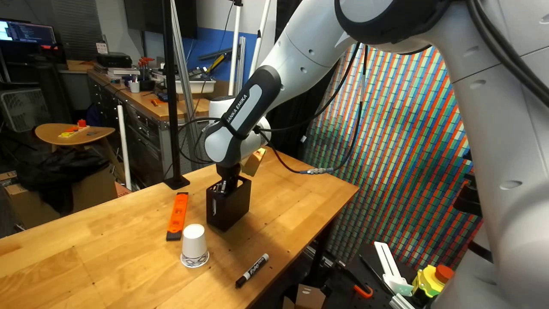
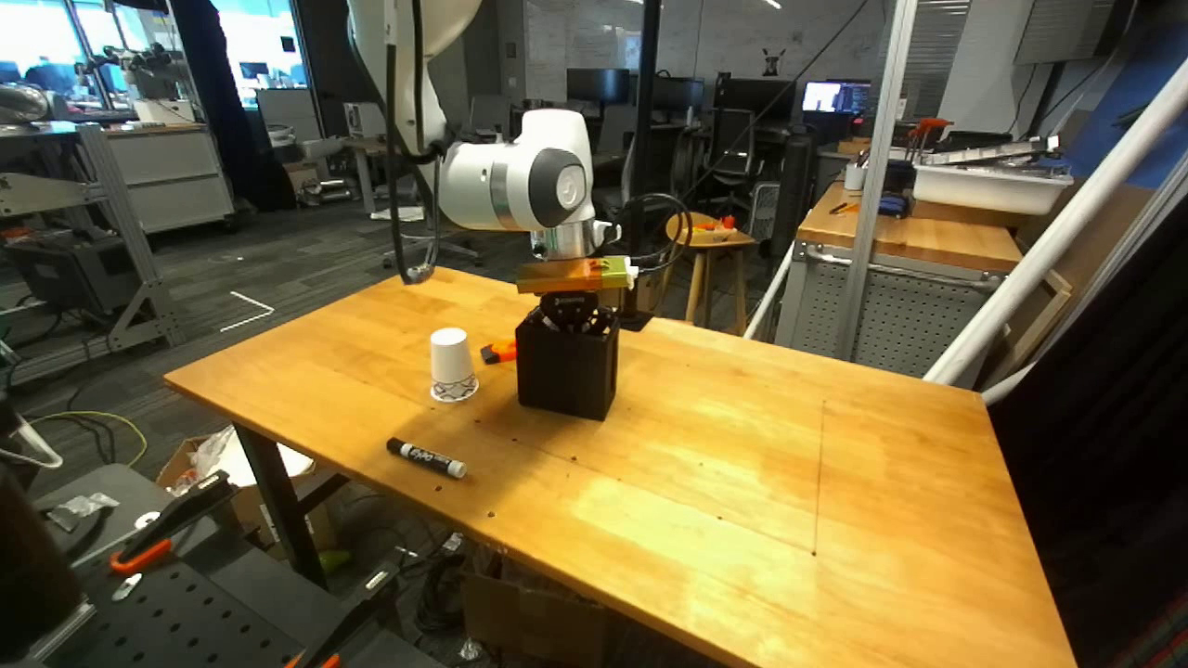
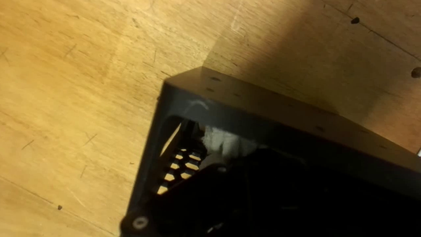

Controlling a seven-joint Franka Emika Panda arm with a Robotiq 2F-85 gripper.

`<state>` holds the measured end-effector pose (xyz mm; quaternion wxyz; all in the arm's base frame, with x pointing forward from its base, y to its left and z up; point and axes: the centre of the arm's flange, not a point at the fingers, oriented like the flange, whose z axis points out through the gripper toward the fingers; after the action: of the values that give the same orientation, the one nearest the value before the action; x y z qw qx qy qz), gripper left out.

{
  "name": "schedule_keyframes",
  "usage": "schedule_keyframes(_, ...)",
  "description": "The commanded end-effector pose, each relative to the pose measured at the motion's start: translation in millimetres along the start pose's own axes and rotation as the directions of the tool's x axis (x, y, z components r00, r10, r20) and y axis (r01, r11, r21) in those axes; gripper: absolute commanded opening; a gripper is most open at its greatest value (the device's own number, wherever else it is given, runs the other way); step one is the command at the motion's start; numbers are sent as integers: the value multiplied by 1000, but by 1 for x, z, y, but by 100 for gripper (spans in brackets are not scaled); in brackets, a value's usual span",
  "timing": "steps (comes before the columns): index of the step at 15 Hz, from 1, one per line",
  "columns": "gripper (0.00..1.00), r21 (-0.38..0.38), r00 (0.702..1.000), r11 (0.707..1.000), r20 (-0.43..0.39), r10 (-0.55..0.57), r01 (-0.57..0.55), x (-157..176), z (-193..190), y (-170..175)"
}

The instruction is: Put the white towel in the black box

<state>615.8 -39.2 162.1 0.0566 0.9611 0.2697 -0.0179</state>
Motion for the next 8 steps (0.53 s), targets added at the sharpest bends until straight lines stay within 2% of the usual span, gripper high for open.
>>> schedule_keyframes(1,0,39,1000,999,-6,-16,16,4,7,-6)
schedule_keyframes(8,0,-52,999,999,-40,1,-3,1,-55,28)
